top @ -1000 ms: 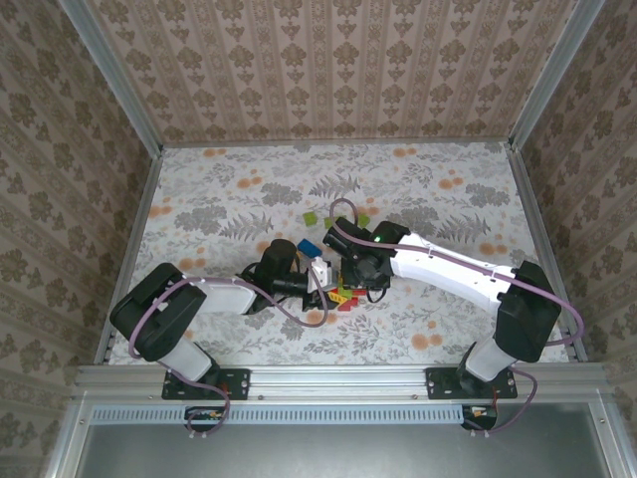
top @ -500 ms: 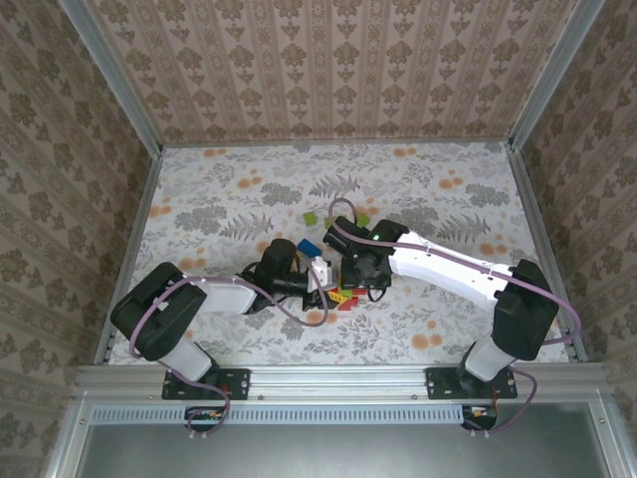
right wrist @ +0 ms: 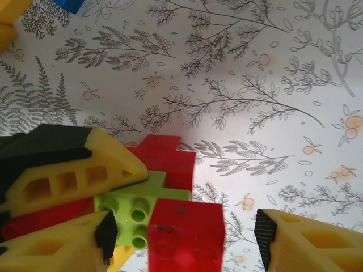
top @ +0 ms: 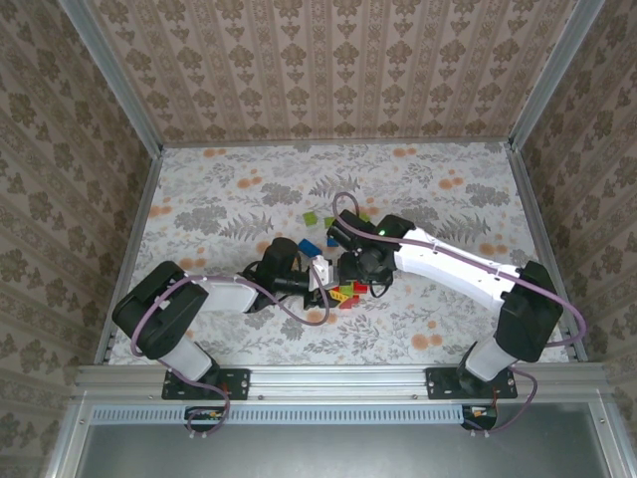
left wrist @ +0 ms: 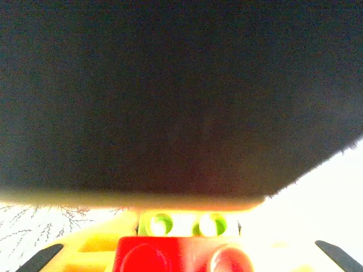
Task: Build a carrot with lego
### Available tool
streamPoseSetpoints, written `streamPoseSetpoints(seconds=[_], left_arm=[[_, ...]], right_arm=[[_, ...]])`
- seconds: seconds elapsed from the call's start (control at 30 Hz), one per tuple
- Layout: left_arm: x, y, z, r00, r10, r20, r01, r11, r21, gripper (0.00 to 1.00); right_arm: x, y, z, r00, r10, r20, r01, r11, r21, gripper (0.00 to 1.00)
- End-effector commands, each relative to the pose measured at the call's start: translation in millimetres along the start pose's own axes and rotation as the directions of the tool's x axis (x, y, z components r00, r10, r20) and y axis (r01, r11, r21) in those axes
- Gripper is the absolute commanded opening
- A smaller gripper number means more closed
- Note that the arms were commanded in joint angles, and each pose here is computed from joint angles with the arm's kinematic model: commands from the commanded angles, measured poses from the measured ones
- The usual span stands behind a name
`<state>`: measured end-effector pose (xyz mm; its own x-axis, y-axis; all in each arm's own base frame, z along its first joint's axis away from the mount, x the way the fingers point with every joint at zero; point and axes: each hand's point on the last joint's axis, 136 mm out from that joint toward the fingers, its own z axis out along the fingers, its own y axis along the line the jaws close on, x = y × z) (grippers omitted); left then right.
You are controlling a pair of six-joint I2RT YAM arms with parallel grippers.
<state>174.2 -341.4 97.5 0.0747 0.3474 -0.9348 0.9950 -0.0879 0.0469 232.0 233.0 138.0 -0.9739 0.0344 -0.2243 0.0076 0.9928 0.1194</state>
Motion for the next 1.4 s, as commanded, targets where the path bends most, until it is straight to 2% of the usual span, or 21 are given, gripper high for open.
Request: streamPoseSetpoints(seconds=[0.0,0.2,0.3,0.33,0.37,0.8,1.13,1.2,1.37], left_arm=[[34,-4,4,0.992,-0.059,-0.114,0.059,0.998,-0.003,0.45],[31,-8,3,0.993,-0.054,-0.105,0.056,0.998,0.013,0.69],[28,-10,1,0.995,-0.046,-0.093,0.048,0.999,0.019,0.89],[25,-11,0,0.996,-0.041,-0.084,0.043,0.999,0.018,0.99],[24,-11,-1,0.996,-0.035,-0.077,0.036,0.999,0.012,1.00],[2,2,-22,0.997,0.013,0.074,-0.008,0.998,-0.070,1.00],[-8,4,-15,0.990,-0.004,0.142,0.005,1.000,-0.003,0.99],[-7,4,-12,0.990,-0.013,0.140,0.012,1.000,0.011,0.95],[-8,5,-7,0.989,-0.024,0.145,0.019,0.999,0.035,0.77]], right_arm=[[-12,3,-32,0.998,0.008,0.070,-0.001,0.996,-0.088,0.68],[-17,-18,-57,0.990,0.043,0.131,-0.027,0.992,-0.119,0.68],[-15,-29,-59,0.988,0.061,0.141,-0.043,0.991,-0.125,0.68],[-14,-33,-60,0.987,0.067,0.144,-0.048,0.990,-0.129,0.68],[-13,-36,-59,0.987,0.072,0.146,-0.053,0.990,-0.130,0.68],[0,-65,-48,0.983,0.097,0.159,-0.073,0.986,-0.151,0.66],[1,-74,-46,0.980,0.104,0.168,-0.076,0.984,-0.163,0.65],[1,-76,-46,0.980,0.108,0.169,-0.079,0.983,-0.166,0.65],[1,-81,-44,0.979,0.117,0.167,-0.087,0.981,-0.174,0.63]])
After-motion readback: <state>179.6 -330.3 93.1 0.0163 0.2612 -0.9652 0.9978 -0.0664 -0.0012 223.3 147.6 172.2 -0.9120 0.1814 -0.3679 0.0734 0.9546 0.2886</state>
